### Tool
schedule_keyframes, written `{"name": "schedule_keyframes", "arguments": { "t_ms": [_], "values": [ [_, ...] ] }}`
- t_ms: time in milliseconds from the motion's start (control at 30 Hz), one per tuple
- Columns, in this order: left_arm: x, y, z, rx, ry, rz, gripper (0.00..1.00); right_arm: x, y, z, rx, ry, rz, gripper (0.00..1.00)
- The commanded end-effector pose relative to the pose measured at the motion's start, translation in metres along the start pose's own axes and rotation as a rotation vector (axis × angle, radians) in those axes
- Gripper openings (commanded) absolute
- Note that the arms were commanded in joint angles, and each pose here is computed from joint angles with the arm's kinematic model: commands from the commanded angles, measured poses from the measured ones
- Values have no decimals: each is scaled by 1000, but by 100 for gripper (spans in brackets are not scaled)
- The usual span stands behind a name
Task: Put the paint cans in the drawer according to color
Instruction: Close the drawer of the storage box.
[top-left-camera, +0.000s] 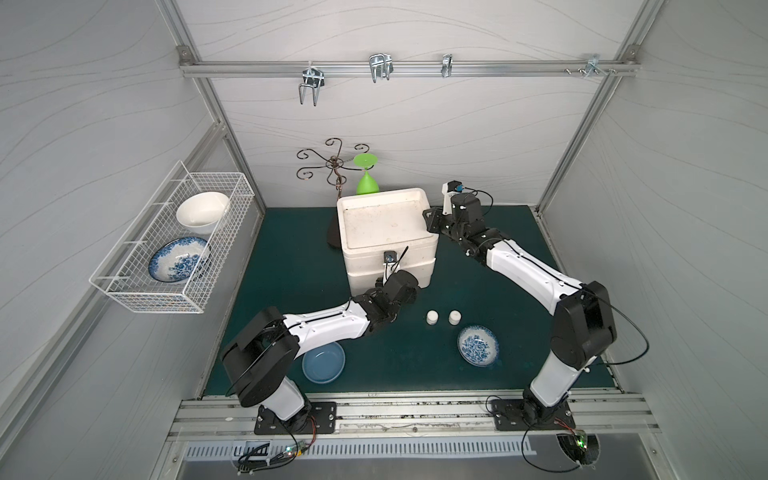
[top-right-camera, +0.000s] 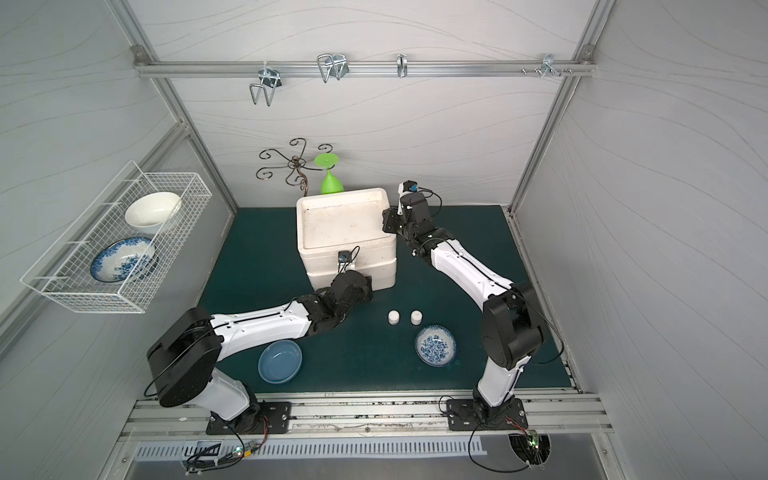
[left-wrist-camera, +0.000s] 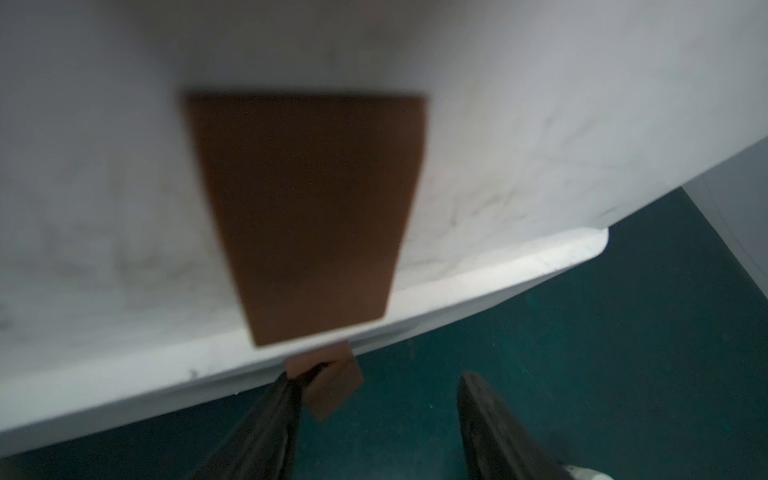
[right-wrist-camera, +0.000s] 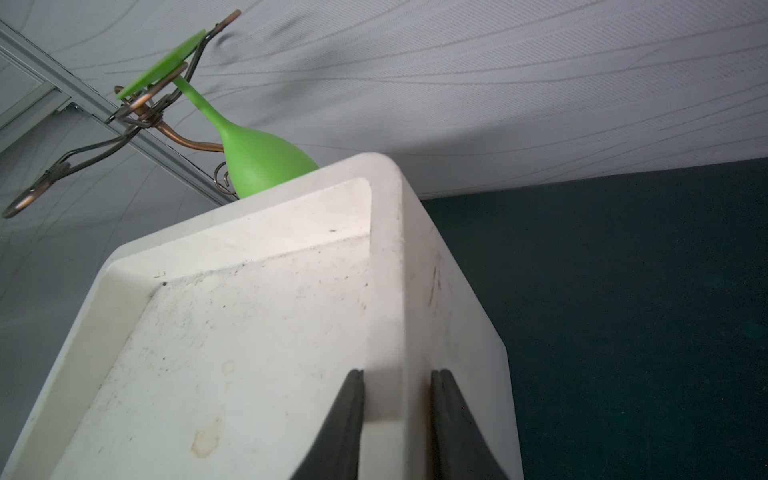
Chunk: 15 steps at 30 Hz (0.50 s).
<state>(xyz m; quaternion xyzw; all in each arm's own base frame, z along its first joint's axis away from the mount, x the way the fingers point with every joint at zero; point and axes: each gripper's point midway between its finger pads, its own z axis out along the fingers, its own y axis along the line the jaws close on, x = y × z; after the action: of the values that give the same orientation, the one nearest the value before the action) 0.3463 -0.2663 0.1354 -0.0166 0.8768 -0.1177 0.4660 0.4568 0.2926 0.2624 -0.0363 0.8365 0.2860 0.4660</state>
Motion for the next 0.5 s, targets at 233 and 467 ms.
{"name": "schedule_keyframes", "arguments": {
  "t_ms": [233, 467],
  "values": [
    [-38, -4, 4, 69, -59, 115, 68, 153, -3, 5, -27, 526, 39, 0],
    [-10, 7, -27, 159, 71, 15, 70, 158, -3, 3, -39, 548, 26, 0]
  ]
}}
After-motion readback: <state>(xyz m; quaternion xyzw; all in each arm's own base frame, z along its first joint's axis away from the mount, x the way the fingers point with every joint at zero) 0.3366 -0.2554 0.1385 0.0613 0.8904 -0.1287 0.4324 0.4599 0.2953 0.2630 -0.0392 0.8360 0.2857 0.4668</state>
